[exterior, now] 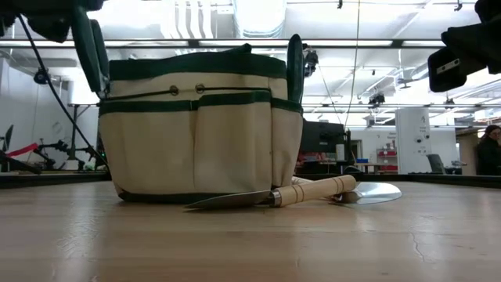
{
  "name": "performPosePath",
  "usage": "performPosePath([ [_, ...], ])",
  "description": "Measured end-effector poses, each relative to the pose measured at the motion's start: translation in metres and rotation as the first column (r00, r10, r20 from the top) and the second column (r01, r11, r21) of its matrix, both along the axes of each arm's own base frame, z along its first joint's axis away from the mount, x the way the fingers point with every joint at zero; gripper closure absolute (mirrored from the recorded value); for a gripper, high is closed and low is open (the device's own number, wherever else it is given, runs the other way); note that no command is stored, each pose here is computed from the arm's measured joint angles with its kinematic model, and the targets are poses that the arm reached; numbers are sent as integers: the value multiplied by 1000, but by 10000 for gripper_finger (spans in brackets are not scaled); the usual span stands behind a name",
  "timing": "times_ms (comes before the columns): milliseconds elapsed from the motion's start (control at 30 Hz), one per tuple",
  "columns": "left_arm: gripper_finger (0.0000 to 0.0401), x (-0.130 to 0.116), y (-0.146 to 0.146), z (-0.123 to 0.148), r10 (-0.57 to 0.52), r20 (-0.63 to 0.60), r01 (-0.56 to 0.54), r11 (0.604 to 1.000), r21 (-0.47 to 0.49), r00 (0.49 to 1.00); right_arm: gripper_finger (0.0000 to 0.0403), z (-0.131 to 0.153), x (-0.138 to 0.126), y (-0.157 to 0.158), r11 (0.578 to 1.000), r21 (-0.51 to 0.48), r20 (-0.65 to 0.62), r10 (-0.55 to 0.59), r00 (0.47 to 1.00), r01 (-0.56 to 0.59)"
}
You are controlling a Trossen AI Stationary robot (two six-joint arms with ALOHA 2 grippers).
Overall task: Pick & Place Garden tools in Gardening bag
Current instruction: Put the green shear scissors into the gardening bag, then put the left brown trowel into the gardening bag
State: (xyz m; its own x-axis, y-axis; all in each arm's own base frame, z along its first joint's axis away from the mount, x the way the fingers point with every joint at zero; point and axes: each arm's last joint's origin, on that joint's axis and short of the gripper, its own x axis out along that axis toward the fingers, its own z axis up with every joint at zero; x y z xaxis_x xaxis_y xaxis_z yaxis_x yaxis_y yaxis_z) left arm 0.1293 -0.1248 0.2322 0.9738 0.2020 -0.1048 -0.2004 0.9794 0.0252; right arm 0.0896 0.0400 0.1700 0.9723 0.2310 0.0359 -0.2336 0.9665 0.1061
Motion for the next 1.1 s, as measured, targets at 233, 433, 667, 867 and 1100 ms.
performPosePath([
  [233, 387, 12, 11, -1, 105, 10, -104, 994, -45, 994, 394, 0, 0, 0, 1000, 0, 0, 0, 1000, 0],
  [433, 387, 22, 17, -7, 120, -15, -121, 989, -81, 993, 394, 0, 0, 0, 1000, 0, 0, 0, 1000, 0],
  [667, 387, 32, 17, -16, 88, -55, -94, 987, -128, 995, 394, 0, 0, 0, 1000, 0, 0, 0, 1000, 0],
  [867, 345, 33, 17, -14, 85, -40, -90, 985, -149, 996, 394, 0, 0, 0, 1000, 0, 0, 0, 1000, 0],
  [1100, 238, 31, 19, -2, 92, 36, -82, 972, -218, 995, 394, 0, 0, 0, 1000, 0, 0, 0, 1000, 0],
])
